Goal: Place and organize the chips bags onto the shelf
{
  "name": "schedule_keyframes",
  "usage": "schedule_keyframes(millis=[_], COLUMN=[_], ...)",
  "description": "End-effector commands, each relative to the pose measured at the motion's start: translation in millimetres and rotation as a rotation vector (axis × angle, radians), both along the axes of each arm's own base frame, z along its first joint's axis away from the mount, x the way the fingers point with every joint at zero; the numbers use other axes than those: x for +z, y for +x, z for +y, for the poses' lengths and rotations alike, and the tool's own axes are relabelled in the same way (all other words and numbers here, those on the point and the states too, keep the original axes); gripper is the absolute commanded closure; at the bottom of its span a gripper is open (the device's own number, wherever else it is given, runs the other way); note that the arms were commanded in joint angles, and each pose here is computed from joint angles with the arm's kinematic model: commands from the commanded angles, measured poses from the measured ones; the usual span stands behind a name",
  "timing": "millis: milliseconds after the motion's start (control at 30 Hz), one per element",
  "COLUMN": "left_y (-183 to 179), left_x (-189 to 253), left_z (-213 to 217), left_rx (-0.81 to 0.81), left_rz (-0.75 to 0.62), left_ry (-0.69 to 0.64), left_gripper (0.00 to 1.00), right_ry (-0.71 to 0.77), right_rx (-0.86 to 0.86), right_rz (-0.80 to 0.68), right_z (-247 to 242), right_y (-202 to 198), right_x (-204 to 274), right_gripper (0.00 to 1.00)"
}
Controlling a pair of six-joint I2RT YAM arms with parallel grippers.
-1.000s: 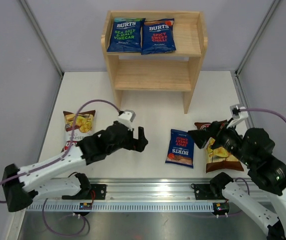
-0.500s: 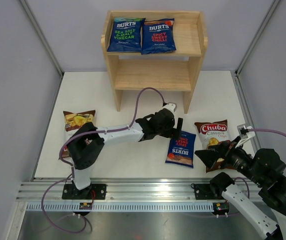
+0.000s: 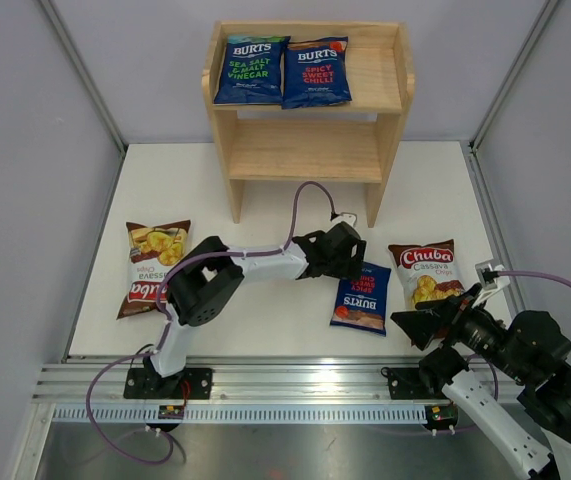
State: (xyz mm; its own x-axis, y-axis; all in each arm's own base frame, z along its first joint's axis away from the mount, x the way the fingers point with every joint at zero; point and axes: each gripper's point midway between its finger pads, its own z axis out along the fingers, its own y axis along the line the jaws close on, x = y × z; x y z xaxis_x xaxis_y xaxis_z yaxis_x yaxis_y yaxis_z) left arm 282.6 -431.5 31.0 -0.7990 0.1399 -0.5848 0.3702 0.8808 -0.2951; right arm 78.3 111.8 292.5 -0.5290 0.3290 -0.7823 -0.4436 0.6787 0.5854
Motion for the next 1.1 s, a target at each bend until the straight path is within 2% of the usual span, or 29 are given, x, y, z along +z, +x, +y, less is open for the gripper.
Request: schedule_keyframes(millis=[0, 67, 233, 300, 333, 400, 533, 700, 767, 800, 1067], left_y=[8, 7, 3, 3, 3, 5, 4, 5, -3, -3, -27], left_x=[4, 1, -11, -12, -15, -16, -21, 5, 7, 28, 100], left_z=[-9, -11, -13, -13, -11, -7, 13, 51, 71, 79, 153], left_rx=[0.038, 0.04, 0.059, 0.076, 0.084, 0.113, 0.19, 0.355, 0.403, 0.437, 0.648], left_rz=[-0.018, -0.008, 0.022, 0.026, 0.028, 0.025, 0.016, -0.06, -0.067, -0.104, -0.208], left_ry=[-0.026, -0.032, -0.034, -0.043, -0.04, -0.034, -0.017, -0.074, -0.084, -0.124, -0.338], left_gripper=[0.21, 0.27, 0.31, 0.4, 0.52, 0.65, 0.77, 1.0, 1.0, 1.0, 1.0], right_ry=[0.032, 0.039, 0.059, 0.066, 0.066, 0.067, 0.065, 0.062, 0.066, 0.069, 0.129], right_rx=[0.041, 0.041, 0.042, 0.042, 0.042, 0.043, 0.046, 0.046, 0.046, 0.053, 0.094], right_rz=[-0.019, -0.019, -0.019, -0.022, -0.022, -0.021, -0.013, 0.001, 0.003, 0.018, 0.039], right_z=[6, 7, 7, 7, 7, 7, 8, 9, 10, 13, 36], right_y=[-4, -4, -5, -6, -6, -6, -7, -6, -4, -3, 14], right_x=[5, 4, 2, 2, 2, 2, 0, -5, -6, -11, -21], right_gripper=[0.01, 0.02, 0.01, 0.02, 0.02, 0.02, 0.02, 0.02, 0.02, 0.02, 0.02])
